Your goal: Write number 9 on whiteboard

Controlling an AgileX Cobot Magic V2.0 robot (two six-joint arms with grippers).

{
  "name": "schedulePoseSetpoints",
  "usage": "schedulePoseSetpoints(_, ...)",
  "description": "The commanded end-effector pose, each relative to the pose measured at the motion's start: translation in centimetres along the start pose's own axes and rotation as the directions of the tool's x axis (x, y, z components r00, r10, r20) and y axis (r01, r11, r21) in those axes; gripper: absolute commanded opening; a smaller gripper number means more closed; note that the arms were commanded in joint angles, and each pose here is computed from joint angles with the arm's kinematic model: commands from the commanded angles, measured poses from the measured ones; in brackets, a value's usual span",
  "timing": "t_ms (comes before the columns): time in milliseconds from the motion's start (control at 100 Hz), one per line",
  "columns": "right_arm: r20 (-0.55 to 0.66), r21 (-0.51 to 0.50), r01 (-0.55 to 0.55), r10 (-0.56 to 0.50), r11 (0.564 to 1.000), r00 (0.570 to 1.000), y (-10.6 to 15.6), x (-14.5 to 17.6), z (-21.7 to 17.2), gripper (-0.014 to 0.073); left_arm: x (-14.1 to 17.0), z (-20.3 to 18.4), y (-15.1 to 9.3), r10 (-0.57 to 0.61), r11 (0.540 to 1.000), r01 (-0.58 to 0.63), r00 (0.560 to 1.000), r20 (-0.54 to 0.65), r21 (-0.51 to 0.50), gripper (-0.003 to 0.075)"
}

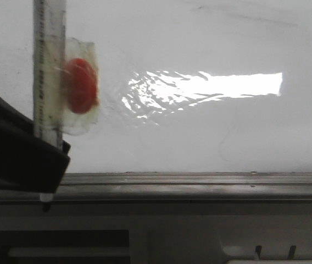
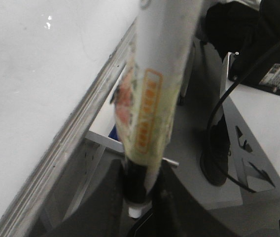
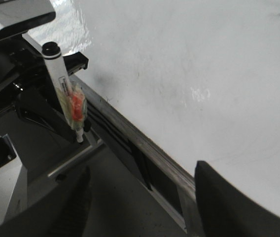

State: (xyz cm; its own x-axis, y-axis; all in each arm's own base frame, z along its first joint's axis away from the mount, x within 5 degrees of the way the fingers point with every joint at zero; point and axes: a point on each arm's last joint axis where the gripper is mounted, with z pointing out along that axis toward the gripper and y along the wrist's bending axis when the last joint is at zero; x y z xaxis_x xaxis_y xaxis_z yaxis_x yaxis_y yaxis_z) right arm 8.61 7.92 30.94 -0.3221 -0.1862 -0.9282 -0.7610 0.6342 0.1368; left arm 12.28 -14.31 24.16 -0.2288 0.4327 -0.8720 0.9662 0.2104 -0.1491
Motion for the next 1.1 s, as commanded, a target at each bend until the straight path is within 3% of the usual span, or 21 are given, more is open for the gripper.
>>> schedulePoseSetpoints(0, 0.02, -0.055, -0.008, 0.009, 0.998, 1.0, -0.2, -1.1, 1.0, 0.0395, -1.6, 0.6, -0.9, 0.048, 0.999, -0.048, 0.998, 0.041, -0.003, -0.0018)
schedulePoseSetpoints(110, 0.037, -0.163, 0.045, -0.039, 0.986, 0.999, 0.2, -2.1, 1.9, 0.0395, -2.1, 1.8, -1.5, 0.092, 0.996, -0.092, 0.996, 0.02, -0.009, -0.0018)
schedulePoseSetpoints(370, 0.069, -0.288, 0.203, -0.191, 0.936, 0.979, 1.1, -4.3, 4.3, 0.0398, -3.1, 3.4, -1.0, 0.096, 0.995, -0.096, 0.995, 0.0, 0.007, -0.0018)
schedulePoseSetpoints(790, -0.039, -0.268, 0.212, -0.231, 0.94, 0.972, 2.8, -2.8, 10.7, 0.0384, -3.3, 3.8, -1.1, 0.114, 0.992, -0.114, 0.993, 0.002, 0.05, -0.0018)
schedulePoseSetpoints(890, -0.047, -0.279, 0.213, -0.235, 0.936, 0.971, 3.0, -2.6, 10.9, 0.0228, -3.3, 3.8, -1.1, 0.114, 0.992, -0.114, 0.993, 0.002, 0.05, -0.0018)
schedulePoseSetpoints(1000, -0.041, -0.259, 0.216, -0.235, 0.941, 0.971, 2.9, -2.7, 10.9, -0.0074, -3.3, 3.8, -1.1, 0.114, 0.992, -0.114, 0.993, 0.002, 0.05, -0.0018)
schedulePoseSetpoints(1090, -0.024, -0.229, 0.221, -0.232, 0.948, 0.972, 2.7, -3.0, 10.7, -0.0064, -3.4, 3.7, -1.0, 0.073, 0.997, -0.073, 0.997, 0.005, 0.035, -0.0014)
